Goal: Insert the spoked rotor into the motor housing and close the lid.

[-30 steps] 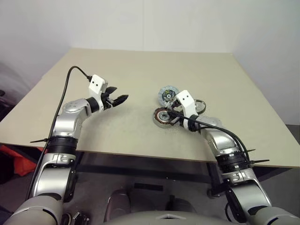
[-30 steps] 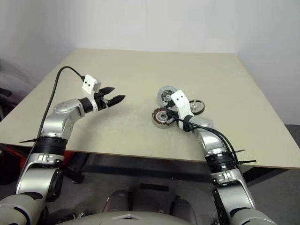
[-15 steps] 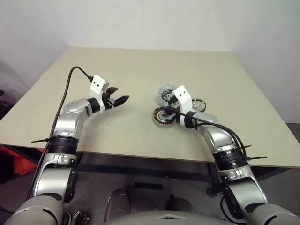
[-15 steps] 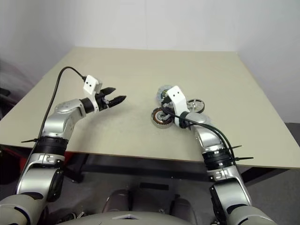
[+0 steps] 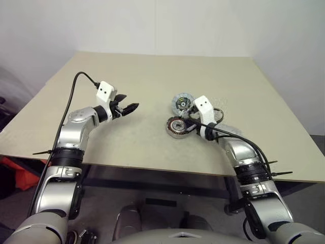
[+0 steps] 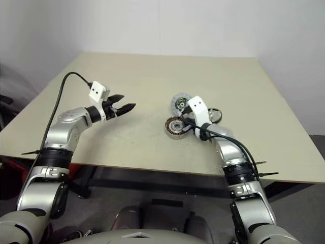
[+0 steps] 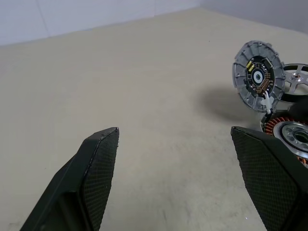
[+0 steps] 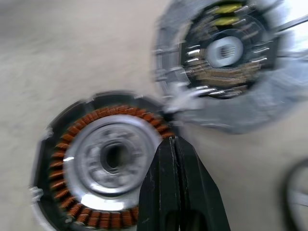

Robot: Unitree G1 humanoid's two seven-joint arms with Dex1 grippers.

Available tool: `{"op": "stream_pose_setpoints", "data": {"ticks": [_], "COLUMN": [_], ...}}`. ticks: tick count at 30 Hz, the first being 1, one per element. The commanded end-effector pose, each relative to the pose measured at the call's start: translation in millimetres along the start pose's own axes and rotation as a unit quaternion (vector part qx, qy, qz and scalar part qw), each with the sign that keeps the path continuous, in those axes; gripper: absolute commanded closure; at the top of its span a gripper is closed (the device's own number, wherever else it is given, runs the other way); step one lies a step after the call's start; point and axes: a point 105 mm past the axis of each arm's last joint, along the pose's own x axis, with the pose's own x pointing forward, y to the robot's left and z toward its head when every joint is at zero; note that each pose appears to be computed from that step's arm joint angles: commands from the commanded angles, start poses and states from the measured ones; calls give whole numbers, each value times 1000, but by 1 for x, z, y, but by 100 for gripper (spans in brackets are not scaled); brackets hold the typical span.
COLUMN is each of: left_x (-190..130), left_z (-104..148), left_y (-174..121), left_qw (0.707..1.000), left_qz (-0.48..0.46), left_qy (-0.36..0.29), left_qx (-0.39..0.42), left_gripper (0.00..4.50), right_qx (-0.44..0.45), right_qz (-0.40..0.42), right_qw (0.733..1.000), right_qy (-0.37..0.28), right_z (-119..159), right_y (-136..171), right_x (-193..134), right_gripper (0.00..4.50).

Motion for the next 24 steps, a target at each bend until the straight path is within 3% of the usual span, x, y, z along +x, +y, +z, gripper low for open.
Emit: {"op": "stream_pose_setpoints", "data": {"ticks": [1, 9, 13, 16, 20, 24], "left_x": [0, 5, 9, 10, 11, 11], "left_z": [17, 14, 13, 13, 13, 13], "left_y": [2, -2, -5, -6, -7, -6], "left_qw": [1000, 1000, 1000, 1000, 1000, 1000], "left_qz": [2, -6, -14, -16, -19, -19], "left_qy": [-26, -25, -25, -24, -24, -23], "left_qx": [18, 11, 9, 8, 8, 9], "left_gripper": [56, 56, 56, 56, 56, 56], "right_qx": [-18, -36, -18, 9, 85, 231], "right_qz": [-12, -39, -96, -138, -201, -216], "right_qw": [999, 998, 995, 990, 975, 946], "right_qy": [-50, -16, -22, -24, -34, -75], "right_z": [36, 25, 23, 19, 16, 16], "right_y": [-12, -36, -71, -96, -127, -146], "right_x": [-17, -49, -67, -76, -84, -87], "right_gripper": [449, 449, 449, 389, 259, 259]}}
